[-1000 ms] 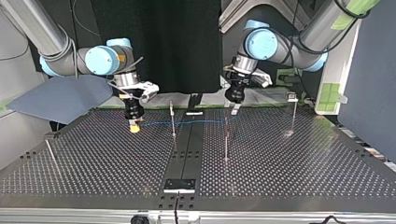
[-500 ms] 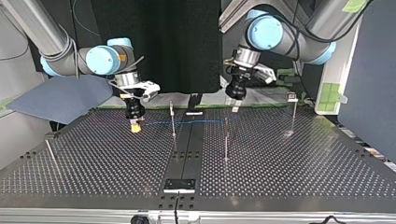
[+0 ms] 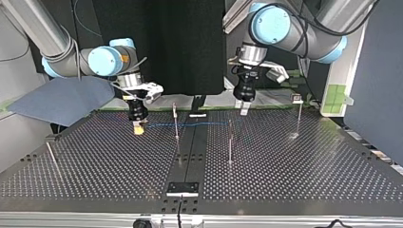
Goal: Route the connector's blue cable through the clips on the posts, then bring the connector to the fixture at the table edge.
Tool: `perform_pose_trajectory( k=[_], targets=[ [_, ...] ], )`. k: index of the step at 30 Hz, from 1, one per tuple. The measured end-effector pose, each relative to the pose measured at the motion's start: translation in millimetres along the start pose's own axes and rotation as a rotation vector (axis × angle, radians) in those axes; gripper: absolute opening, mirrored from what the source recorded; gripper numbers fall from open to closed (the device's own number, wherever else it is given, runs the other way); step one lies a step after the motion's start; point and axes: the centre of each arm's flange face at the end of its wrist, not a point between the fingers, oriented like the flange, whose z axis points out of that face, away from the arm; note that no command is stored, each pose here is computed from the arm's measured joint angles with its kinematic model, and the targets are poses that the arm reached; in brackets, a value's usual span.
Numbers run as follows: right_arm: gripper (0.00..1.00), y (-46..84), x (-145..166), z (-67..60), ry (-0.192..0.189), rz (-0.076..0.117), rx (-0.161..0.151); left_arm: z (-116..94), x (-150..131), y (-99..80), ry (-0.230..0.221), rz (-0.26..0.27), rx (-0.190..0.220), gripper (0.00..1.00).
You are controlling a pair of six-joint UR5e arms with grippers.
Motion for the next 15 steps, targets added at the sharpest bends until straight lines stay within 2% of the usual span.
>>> perform_pose_trajectory(
  k=[7,15],
  targets=[
    [0.01,-0.9,-0.4,-0.4,-0.003,0.0,0.001,8.0,14.4,6.1,0.02,0.071,-0.062,1.0],
    [0.01,-2.1,-0.5,-0.7,-0.003,0.0,0.003,12.2,19.5,5.2,0.021,0.137,-0.067,1.0]
  ],
)
